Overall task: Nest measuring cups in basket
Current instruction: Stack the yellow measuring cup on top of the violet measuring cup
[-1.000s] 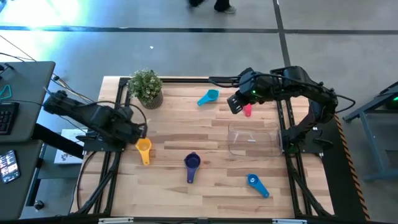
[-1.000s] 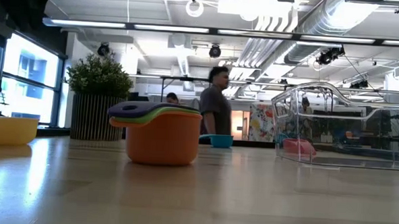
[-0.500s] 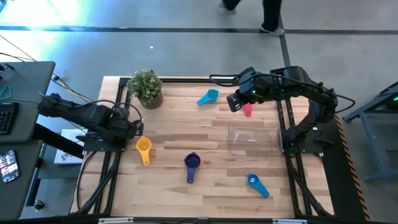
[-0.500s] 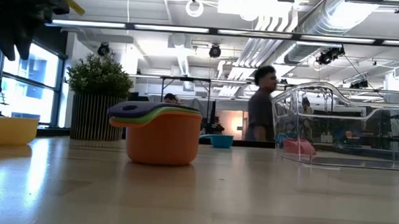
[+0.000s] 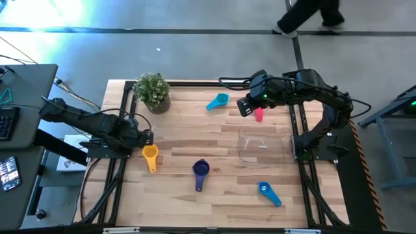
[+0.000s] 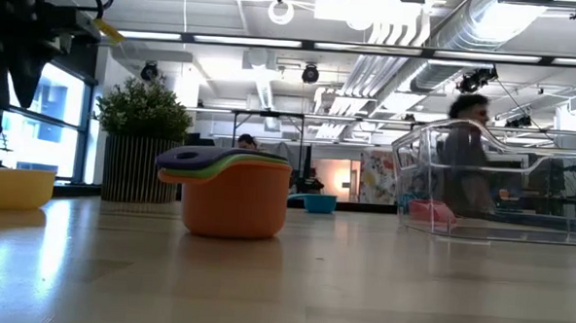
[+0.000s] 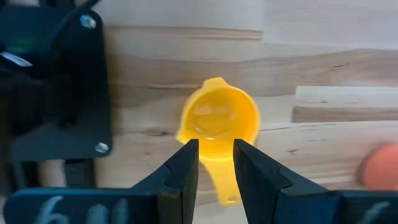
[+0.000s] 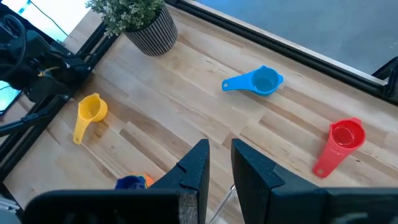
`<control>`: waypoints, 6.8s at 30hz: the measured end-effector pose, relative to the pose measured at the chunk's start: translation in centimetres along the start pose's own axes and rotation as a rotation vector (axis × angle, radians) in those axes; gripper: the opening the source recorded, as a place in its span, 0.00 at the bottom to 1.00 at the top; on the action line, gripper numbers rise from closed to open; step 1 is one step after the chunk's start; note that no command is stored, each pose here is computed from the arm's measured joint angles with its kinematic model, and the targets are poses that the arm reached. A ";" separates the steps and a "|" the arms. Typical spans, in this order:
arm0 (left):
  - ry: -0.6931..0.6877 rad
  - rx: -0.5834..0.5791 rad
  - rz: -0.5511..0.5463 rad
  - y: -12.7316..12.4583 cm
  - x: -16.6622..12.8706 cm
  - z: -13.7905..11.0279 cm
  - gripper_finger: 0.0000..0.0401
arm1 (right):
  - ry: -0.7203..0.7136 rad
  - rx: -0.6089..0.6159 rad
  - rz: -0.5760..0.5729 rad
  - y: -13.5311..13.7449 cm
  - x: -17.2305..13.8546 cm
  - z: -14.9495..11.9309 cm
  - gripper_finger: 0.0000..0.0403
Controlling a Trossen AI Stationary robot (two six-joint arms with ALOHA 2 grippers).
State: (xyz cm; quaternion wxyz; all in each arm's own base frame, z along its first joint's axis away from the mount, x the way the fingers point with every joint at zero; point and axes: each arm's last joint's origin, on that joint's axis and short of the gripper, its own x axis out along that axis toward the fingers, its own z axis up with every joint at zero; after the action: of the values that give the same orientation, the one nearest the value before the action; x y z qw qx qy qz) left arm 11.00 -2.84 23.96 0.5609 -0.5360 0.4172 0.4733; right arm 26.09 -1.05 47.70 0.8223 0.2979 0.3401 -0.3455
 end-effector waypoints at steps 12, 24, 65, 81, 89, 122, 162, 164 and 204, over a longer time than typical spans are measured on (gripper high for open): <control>-0.100 -0.041 -0.003 -0.7 0.6 0.1 0.23 | 0.016 -0.118 0.013 0.0 0.0 0.0 0.15; -0.124 0.038 -0.026 -1.9 1.0 1.5 0.23 | 0.015 -0.194 0.015 0.0 0.0 0.0 0.15; 0.221 0.845 0.204 -4.6 5.7 4.3 0.27 | 0.008 -0.195 0.007 0.0 0.0 0.0 0.15; 0.310 0.799 0.264 -3.5 6.2 3.9 0.27 | 0.007 -0.194 0.007 0.0 0.0 0.0 0.15; 0.309 0.777 0.261 -3.3 6.7 3.9 0.27 | 0.007 -0.194 0.007 0.0 0.0 0.0 0.15; 0.352 0.717 0.334 -4.5 9.4 3.8 0.27 | 0.007 -0.194 0.007 0.0 0.0 0.0 0.15; 0.136 0.966 -0.079 -13.9 1.9 1.9 0.01 | 0.004 -0.051 0.012 0.1 0.0 0.0 0.15; 0.115 0.985 -0.127 -14.7 0.9 1.7 0.01 | 0.004 -0.033 0.012 0.1 0.0 0.0 0.15; 0.156 1.143 -0.357 -21.4 6.9 -2.2 0.01 | -0.005 0.048 -0.008 0.0 0.0 0.0 0.15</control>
State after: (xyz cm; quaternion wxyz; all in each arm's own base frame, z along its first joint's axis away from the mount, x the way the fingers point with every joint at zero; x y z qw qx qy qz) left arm 33.41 -3.93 21.46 0.7986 -0.2446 0.5490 0.0318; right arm 26.05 -1.09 47.69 0.8142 0.3154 0.3309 -0.3578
